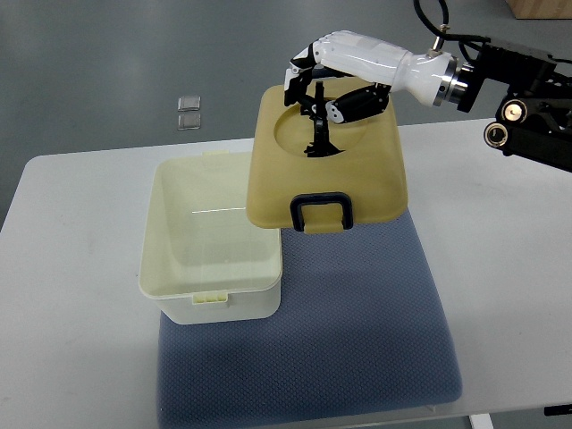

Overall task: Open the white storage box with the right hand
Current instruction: 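Move the lid beside the box and set it on the mat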

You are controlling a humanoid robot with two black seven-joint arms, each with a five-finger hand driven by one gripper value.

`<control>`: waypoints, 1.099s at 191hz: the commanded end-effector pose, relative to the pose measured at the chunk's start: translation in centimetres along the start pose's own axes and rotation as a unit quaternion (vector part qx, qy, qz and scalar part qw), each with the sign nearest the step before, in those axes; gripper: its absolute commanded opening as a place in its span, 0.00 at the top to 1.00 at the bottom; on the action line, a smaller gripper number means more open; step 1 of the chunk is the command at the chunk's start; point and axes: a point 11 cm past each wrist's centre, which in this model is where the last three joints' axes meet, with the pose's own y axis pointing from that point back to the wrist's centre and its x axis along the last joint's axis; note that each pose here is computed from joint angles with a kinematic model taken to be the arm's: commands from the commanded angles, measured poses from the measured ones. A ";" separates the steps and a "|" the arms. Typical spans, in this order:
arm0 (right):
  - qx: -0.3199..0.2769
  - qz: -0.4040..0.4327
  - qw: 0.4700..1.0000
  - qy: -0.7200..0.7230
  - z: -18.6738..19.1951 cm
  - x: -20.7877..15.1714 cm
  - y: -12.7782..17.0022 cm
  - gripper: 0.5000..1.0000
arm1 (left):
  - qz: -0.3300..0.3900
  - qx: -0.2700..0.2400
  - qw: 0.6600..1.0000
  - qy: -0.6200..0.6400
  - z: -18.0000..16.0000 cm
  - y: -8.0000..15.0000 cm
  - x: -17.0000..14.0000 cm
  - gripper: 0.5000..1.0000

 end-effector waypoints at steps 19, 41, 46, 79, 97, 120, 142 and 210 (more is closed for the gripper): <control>-0.054 -0.004 0.999 -0.002 2.7 -0.3 4.4 1.00 | 0.000 0.001 1.000 -0.001 0.0 0.0 0.0 0.00; -0.084 -0.016 0.996 -0.005 4.2 -1.6 6.6 1.00 | -0.001 0.011 1.000 -0.001 -0.3 0.0 -0.1 0.00; -0.088 -0.019 0.996 -0.007 4.4 -2.1 7.0 1.00 | 0.000 0.013 1.000 -0.001 -0.3 0.0 0.0 0.00; -0.112 -0.040 0.993 -0.026 5.7 -5.6 8.7 1.00 | -0.001 0.018 1.000 0.000 -0.5 0.0 -0.1 0.00; -0.125 -0.057 0.990 -0.035 6.4 -8.0 9.6 1.00 | 0.000 0.018 1.000 -0.001 -0.5 0.0 0.0 0.00; -0.127 -0.063 0.989 -0.050 6.6 -11.2 9.1 1.00 | 0.000 0.018 1.000 0.000 -0.5 0.0 0.0 0.00; -0.130 -0.068 0.987 -0.064 6.6 -13.6 9.1 1.00 | 0.001 0.018 1.000 0.000 -0.6 0.0 0.0 0.00; -0.117 -0.097 0.984 -0.088 5.0 -19.1 9.4 1.00 | 0.000 0.020 1.000 -0.001 -0.6 0.0 0.0 0.00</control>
